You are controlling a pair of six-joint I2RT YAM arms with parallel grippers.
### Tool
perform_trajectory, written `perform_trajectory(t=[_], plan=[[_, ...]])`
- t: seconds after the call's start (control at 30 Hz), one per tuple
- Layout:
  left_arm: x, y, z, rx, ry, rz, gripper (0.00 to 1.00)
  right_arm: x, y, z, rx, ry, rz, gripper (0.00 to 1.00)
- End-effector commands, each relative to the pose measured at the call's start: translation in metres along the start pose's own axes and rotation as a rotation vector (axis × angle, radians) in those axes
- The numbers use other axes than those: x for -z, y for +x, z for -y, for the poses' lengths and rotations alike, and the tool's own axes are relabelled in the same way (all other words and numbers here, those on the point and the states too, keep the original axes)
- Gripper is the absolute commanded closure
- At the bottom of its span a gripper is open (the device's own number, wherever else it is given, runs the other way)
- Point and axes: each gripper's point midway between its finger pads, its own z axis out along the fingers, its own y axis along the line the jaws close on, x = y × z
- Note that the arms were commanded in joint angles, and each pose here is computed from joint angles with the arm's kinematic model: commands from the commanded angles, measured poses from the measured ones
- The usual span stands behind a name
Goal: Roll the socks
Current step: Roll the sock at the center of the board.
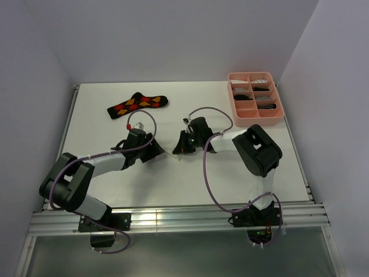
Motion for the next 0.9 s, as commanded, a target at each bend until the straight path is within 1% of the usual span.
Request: perform_trajectory(t=[0.0, 0.23, 0.3, 0.4, 0.67, 0.87], plan=[[0.006, 0.014, -0.003, 0.082, 0.026, -0.046, 0.37, -0.002, 0.005, -0.016, -0.153, -0.114, -0.035, 1.0], [-0.007, 0.022, -0.005, 0.15, 0.037, -0.076, 0.45, -0.01, 0.009, -0.023, -0.274, -0.165, -0.069, 1.0], [-0.011, 0.023, -0.008, 0.161, 0.027, -0.074, 0.47, -0.012, 0.011, -0.022, -0.289, -0.169, -0.081, 1.0], [-0.014, 0.024, -0.013, 0.175, 0.008, -0.069, 0.53, -0.013, 0.013, -0.022, -0.312, -0.177, -0.094, 1.0], [-0.019, 0.03, -0.034, 0.188, -0.045, -0.062, 0.63, -0.014, 0.013, -0.024, -0.354, -0.207, -0.103, 1.0], [-0.023, 0.031, -0.043, 0.184, -0.077, -0.064, 0.79, -0.013, 0.011, -0.025, -0.336, -0.203, -0.104, 1.0]])
